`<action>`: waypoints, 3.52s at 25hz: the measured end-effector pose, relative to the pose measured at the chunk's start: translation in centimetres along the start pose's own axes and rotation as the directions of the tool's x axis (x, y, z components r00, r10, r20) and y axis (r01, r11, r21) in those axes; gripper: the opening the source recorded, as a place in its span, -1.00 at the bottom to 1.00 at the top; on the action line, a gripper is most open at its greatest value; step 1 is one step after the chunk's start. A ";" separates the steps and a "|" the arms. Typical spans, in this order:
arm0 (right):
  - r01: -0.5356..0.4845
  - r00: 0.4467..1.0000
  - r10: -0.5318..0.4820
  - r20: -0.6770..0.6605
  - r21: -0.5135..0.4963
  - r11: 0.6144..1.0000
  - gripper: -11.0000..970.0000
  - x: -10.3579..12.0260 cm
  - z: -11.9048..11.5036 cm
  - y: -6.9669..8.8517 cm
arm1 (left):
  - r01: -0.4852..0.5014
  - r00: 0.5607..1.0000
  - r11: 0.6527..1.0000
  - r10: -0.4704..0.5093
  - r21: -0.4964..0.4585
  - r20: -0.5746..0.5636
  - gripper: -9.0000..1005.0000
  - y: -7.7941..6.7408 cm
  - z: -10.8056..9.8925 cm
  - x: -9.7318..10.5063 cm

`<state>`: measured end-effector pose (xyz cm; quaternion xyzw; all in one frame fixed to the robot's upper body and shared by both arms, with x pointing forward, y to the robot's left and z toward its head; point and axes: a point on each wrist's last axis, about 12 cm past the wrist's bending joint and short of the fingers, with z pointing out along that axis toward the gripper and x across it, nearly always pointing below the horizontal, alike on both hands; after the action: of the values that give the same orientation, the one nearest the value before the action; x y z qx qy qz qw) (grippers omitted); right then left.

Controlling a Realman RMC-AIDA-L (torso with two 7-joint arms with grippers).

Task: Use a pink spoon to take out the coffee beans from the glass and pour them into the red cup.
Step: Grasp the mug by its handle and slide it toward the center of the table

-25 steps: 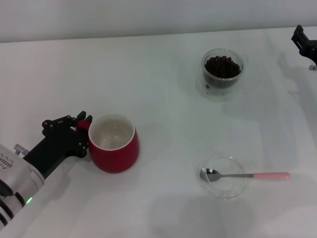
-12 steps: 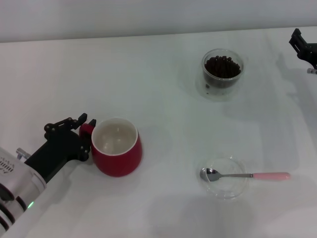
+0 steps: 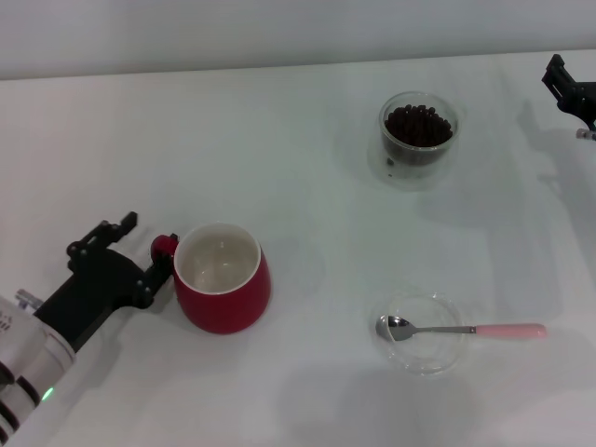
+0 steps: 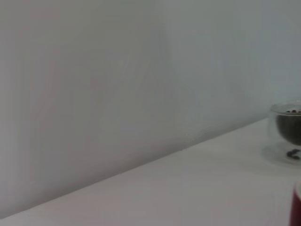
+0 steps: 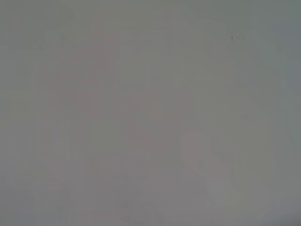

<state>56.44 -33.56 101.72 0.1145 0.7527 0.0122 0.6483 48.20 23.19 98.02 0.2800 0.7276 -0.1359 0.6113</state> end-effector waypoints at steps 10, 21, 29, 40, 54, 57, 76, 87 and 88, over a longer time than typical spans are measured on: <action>0.000 1.000 0.000 -0.004 0.006 1.000 0.80 0.2 -0.2 -0.2 | 0.024 1.000 0.999 -0.025 -0.026 -0.019 0.38 -0.2 -1.1 0.8; 0.002 1.000 -0.002 -0.006 0.004 1.000 0.80 0.2 -0.3 -0.3 | 0.047 0.998 0.998 -0.049 -0.047 -0.028 0.38 -1.0 -2.7 1.7; 0.001 1.000 -0.001 0.001 0.000 1.000 0.80 0.1 -0.3 -0.2 | 0.000 1.000 0.999 -0.001 -0.045 -0.010 0.38 -1.6 -2.9 1.5; -0.006 1.000 0.006 0.000 -0.021 1.000 0.80 0.1 -0.2 -0.1 | -0.009 0.999 0.999 0.011 -0.032 0.050 0.39 -1.5 -2.7 0.7; -0.007 1.000 0.007 0.007 -0.021 1.000 0.80 0.0 -0.3 -0.1 | 0.022 0.998 0.999 -0.019 -0.045 0.063 0.78 -1.9 -3.7 1.0; -0.008 1.000 0.008 0.016 -0.017 1.000 0.80 0.1 -0.6 -0.4 | 0.025 0.998 0.999 -0.022 -0.045 0.060 0.78 -2.0 -3.8 1.1; -0.026 0.999 0.027 0.019 -0.043 0.999 0.80 0.1 -0.8 -0.6 | 0.038 0.997 0.999 -0.038 -0.007 0.062 0.78 -3.3 -4.1 1.2; -0.026 0.999 0.027 0.019 -0.043 0.999 0.80 0.0 -0.9 -0.7 | 0.115 0.989 0.993 -0.113 -0.025 0.094 0.78 -3.6 -5.7 1.4; -0.033 0.999 0.034 0.018 -0.041 0.999 0.80 0.1 -0.9 -0.8 | 0.125 0.988 0.992 -0.122 -0.026 0.098 0.78 -3.5 -5.8 1.4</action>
<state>55.41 -34.24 101.66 0.1138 0.7442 0.0373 0.6572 41.33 23.86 97.39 0.2175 0.7153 -0.1753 0.6406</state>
